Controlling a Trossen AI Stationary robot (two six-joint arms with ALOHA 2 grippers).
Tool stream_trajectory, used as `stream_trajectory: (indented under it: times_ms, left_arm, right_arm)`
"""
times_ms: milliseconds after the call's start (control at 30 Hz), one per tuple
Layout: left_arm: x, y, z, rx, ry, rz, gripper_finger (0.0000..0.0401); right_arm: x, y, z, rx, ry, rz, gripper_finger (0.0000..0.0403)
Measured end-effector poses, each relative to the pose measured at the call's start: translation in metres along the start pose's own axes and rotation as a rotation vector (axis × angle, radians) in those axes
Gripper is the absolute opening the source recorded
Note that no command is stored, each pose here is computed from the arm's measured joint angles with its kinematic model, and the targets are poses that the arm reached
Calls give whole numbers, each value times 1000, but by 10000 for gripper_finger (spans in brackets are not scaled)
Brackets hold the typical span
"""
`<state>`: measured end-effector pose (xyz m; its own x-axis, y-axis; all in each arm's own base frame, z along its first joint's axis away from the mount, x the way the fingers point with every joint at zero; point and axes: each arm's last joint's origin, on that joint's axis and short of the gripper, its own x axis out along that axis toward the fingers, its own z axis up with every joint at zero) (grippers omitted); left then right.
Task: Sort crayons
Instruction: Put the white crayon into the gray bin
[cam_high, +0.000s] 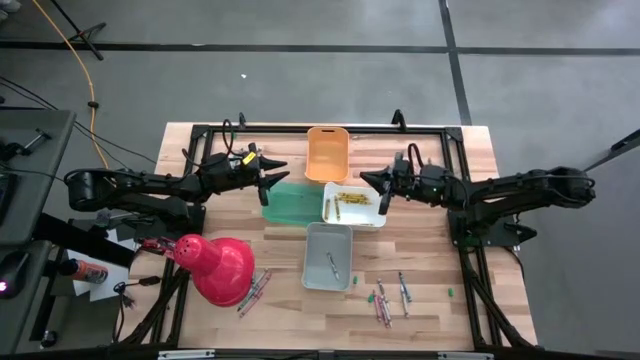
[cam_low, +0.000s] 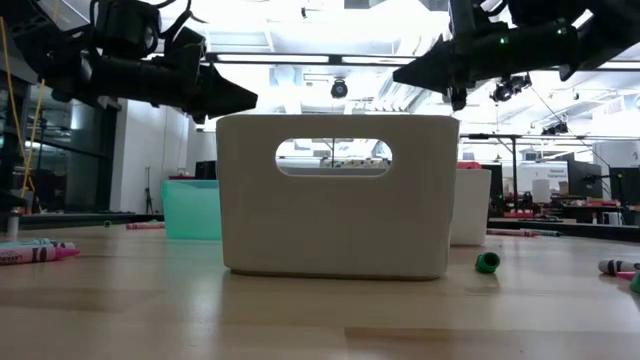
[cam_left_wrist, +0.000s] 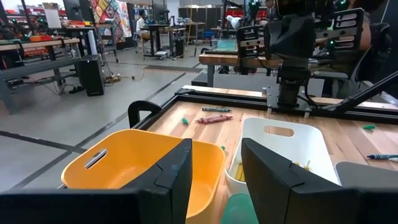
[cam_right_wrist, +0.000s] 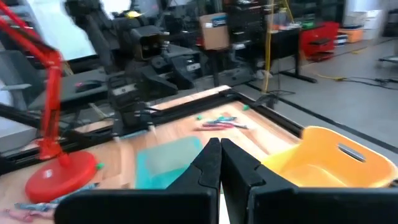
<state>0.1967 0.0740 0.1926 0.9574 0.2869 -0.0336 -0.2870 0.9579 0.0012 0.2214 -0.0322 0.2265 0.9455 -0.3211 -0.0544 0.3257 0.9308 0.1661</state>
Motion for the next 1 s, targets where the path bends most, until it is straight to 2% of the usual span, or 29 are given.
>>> stream_trajectory:
  times_ms: [133,200,367,467,567,667,833,1000]
  left_arm:
    - [0,0,0,0,0,0,126]
    - [0,0,0,0,-1,0,126]
    - [2,0,5,1,-21,0,126]
    - [3,0,8,2,-32,0,126]
    - [4,0,9,2,-34,0,126]
    - [4,0,9,13,-31,1,126]
    - [4,0,8,17,-23,0,126]
    - [4,0,5,14,11,0,126]
  right_arm:
    - [0,-10,-3,23,19,-193,0]
    - [3,-21,-2,43,76,-290,0]
    - [21,-62,19,72,378,-489,0]
    - [41,-91,35,48,555,-547,1]
    - [66,-123,43,15,721,-566,13]
    - [90,-154,42,-6,871,-551,43]
    - [132,-190,37,-61,1038,-405,113]
    - [165,-205,30,-176,1217,-250,157]
